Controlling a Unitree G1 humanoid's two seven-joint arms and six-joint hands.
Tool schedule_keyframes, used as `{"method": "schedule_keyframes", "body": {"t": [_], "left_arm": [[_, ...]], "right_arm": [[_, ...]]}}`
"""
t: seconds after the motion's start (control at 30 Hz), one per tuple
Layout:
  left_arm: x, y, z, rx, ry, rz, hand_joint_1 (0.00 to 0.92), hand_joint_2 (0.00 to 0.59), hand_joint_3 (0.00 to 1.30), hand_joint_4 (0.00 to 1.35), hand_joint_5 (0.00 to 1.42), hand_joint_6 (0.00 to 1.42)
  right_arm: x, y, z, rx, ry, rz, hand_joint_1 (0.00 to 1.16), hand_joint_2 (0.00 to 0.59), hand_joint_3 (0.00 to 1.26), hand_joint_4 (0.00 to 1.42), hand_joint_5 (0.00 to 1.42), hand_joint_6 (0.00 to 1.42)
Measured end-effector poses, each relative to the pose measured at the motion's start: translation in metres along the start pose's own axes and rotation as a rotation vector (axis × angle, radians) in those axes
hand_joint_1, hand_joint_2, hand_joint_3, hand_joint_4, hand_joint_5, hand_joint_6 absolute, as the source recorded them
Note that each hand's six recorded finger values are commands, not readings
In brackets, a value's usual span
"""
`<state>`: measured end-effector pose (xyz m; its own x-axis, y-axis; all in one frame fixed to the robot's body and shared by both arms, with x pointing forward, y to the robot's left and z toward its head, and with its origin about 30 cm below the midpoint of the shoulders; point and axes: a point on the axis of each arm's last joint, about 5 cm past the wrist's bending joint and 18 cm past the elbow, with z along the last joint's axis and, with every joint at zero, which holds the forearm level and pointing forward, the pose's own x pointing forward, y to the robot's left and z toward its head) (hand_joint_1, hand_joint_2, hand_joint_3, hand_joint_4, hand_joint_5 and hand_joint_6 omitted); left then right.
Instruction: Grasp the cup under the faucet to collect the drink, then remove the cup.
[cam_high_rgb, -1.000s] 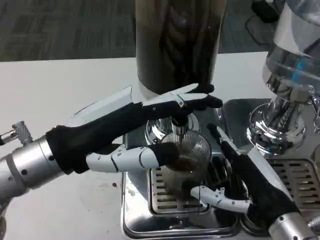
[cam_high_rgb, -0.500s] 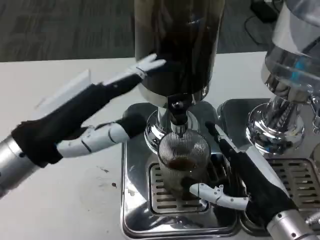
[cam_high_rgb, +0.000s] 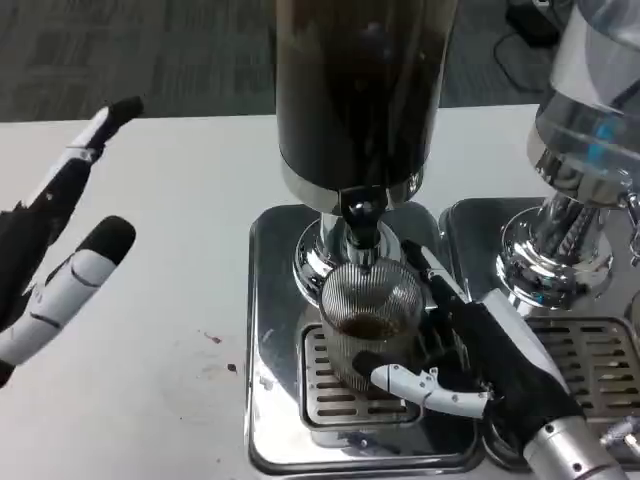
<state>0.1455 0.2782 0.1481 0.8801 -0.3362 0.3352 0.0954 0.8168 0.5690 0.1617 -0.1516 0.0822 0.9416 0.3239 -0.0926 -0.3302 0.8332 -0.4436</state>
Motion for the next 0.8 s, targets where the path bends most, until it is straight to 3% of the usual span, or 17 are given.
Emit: {"method": "schedule_keyframes", "body": {"t": [0.2,0.4,0.53,0.8], "left_arm": [[-0.022,-0.005,-0.0031,0.012,0.085,0.039,0.000,0.224,0.08,0.00,0.00,0.00],[-0.040,-0.011,-0.0131,-0.005,0.150,0.095,0.000,0.220,0.10,0.00,0.00,0.00],[-0.055,-0.016,-0.0251,-0.016,0.240,0.087,0.000,0.216,0.11,0.00,0.00,0.00],[-0.070,-0.024,-0.0362,-0.036,0.323,0.078,0.000,0.216,0.13,0.00,0.01,0.00]], "right_arm": [[0.001,0.0029,-0.0023,0.013,-0.007,0.001,0.71,0.147,0.00,0.00,0.00,0.04],[0.003,0.0099,-0.0051,0.043,-0.028,-0.006,0.76,0.131,0.00,0.00,0.00,0.12],[0.005,0.0126,-0.0054,0.055,-0.035,-0.015,0.76,0.130,0.00,0.00,0.00,0.13],[0.009,0.0175,-0.0056,0.077,-0.056,-0.027,0.79,0.126,0.00,0.00,0.02,0.26]]}}
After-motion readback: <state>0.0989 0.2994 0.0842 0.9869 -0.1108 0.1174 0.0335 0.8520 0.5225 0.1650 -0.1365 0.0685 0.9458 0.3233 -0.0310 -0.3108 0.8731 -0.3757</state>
